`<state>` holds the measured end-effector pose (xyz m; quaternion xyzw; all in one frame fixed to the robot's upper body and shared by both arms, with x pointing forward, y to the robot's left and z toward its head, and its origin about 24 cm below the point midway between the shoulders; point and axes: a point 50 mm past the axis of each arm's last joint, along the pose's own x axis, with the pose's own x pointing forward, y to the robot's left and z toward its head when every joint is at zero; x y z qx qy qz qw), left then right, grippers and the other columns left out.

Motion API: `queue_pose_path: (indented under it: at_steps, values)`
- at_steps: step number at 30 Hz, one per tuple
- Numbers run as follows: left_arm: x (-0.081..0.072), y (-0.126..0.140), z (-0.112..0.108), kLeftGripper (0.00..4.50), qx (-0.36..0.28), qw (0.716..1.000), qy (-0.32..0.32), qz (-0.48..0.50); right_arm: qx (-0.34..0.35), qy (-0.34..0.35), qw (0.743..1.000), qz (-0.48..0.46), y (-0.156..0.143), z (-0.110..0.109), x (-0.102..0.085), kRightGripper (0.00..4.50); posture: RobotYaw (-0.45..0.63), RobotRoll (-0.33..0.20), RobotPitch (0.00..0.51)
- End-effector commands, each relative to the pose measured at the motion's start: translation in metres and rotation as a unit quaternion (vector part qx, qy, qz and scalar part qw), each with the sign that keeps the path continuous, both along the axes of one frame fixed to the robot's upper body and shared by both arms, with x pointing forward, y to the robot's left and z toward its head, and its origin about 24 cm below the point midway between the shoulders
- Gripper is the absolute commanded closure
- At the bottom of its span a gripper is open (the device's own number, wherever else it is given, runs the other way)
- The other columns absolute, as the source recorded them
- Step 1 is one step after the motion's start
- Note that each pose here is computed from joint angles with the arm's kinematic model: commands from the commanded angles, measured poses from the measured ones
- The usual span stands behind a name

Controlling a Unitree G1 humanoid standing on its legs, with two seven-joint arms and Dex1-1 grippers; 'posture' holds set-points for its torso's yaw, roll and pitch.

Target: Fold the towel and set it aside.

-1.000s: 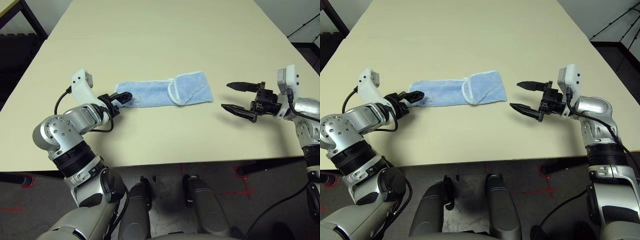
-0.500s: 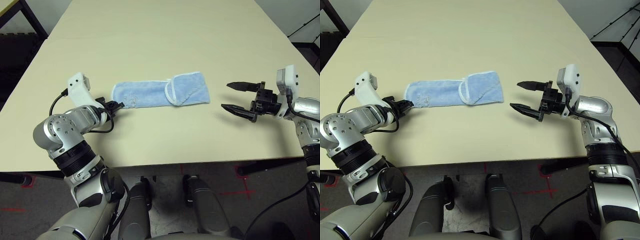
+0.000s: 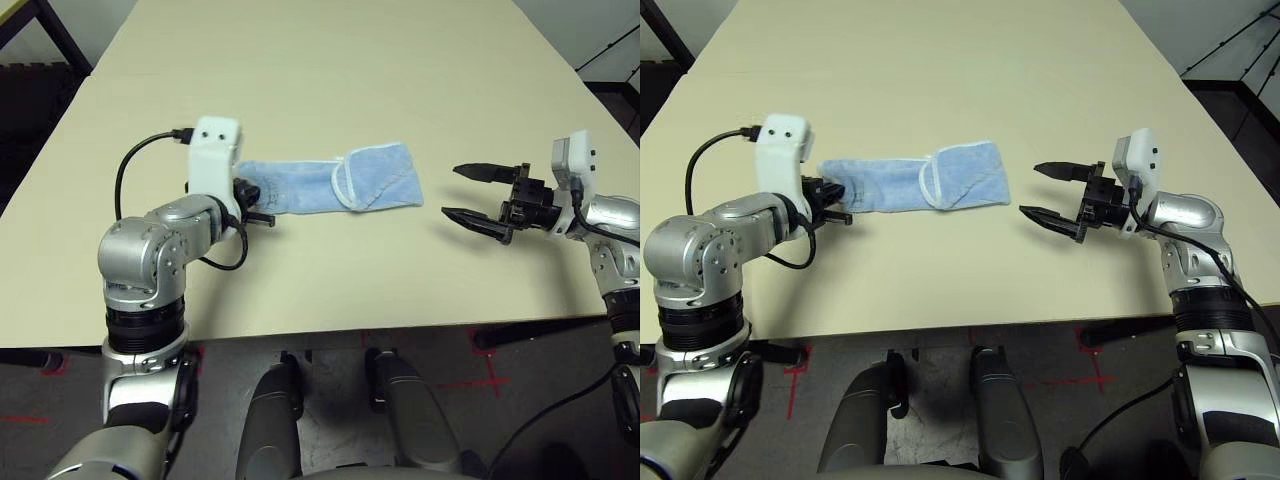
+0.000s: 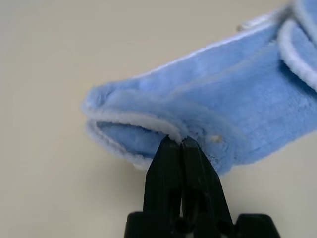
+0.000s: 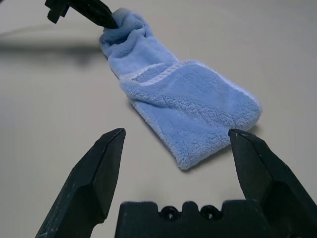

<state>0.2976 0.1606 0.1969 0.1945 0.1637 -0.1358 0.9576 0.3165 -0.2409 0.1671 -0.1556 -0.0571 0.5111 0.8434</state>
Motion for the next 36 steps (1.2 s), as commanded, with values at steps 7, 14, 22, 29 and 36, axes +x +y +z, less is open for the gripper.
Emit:
queue_pose_path:
  at_steps: [7, 14, 22, 29, 36]
  values:
    - [-0.004, -0.014, 0.005, 4.43, 0.158, 0.980, -0.062, -0.101, -0.001, 0.003, 1.000, -0.006, -0.002, -0.003, -0.002, 0.00, -0.20, 0.000, 0.213]
    - [-0.003, -0.021, 0.016, 4.43, 0.266, 0.945, -0.111, -0.157, 0.001, 0.005, 1.000, -0.008, -0.001, -0.006, -0.003, 0.00, -0.20, 0.000, 0.216]
    - [-0.002, -0.033, 0.030, 4.43, 0.273, 0.935, -0.130, -0.188, 0.001, 0.007, 1.000, -0.009, 0.000, -0.008, -0.003, 0.00, -0.20, 0.000, 0.219]
    - [-0.006, -0.052, 0.036, 4.43, 0.272, 0.924, -0.140, -0.230, 0.002, 0.006, 1.000, -0.013, -0.002, -0.007, -0.002, 0.00, -0.20, 0.000, 0.220]
    - [-0.010, -0.070, 0.032, 4.43, 0.281, 0.907, -0.139, -0.282, 0.006, 0.006, 1.000, -0.019, -0.003, -0.007, -0.002, 0.00, -0.21, 0.000, 0.218]
